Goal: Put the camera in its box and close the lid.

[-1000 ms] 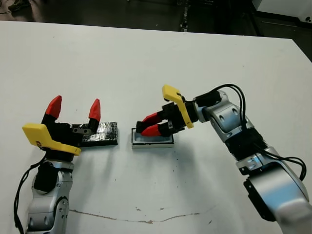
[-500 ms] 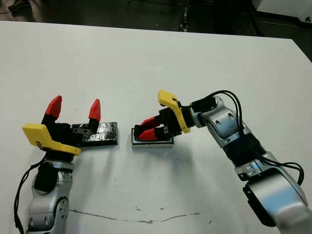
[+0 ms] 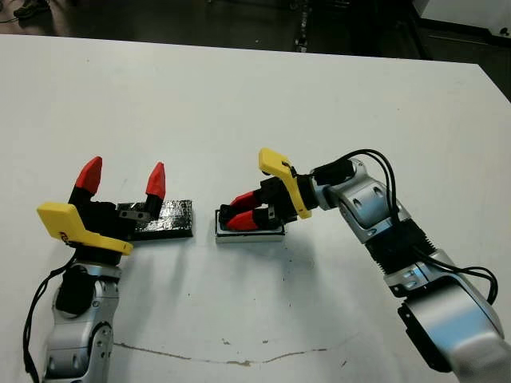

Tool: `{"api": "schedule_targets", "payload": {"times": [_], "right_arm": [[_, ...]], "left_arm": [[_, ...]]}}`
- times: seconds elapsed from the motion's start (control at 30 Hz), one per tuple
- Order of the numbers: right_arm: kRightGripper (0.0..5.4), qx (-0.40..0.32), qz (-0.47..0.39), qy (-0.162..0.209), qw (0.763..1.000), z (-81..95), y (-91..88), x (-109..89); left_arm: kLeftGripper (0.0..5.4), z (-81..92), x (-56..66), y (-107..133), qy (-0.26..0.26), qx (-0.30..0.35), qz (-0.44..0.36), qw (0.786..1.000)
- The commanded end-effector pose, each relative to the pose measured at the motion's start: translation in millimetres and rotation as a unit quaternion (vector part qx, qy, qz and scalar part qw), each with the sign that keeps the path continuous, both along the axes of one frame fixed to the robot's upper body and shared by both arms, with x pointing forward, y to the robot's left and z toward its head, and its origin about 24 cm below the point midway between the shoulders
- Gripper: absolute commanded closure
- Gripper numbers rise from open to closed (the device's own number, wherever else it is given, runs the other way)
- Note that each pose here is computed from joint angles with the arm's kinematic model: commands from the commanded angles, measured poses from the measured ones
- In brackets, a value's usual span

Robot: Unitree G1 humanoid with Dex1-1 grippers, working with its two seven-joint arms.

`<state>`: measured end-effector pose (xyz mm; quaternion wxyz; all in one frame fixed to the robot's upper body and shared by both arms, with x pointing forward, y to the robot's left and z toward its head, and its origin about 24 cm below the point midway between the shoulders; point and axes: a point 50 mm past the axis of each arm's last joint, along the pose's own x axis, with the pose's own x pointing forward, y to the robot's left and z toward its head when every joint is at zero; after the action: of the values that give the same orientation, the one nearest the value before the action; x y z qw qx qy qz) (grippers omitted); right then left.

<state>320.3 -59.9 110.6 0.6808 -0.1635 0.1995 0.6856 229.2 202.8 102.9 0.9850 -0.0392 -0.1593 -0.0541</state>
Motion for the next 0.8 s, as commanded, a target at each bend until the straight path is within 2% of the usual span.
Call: {"api": "schedule_targets", "payload": {"times": [0.03,0.67,0.8], "right_arm": [[3.74,-0.026,-0.013,-0.005,1.000,-6.7,-13.3,1.4],[3.74,-0.051,0.001,-0.031,0.998,-4.1,-28.2,4.2],[3.74,-0.065,0.001,-0.009,0.998,-2.9,-27.8,3.9]], "left_arm": [[0.00,-4.3,-2.5,1,0.014,0.001,0.004,1.000],[0.00,-3.7,-1.5,1,0.013,0.009,0.008,1.000],[0.00,-3.4,-1.2,1,0.011,0.007,0.006,1.000]]}}
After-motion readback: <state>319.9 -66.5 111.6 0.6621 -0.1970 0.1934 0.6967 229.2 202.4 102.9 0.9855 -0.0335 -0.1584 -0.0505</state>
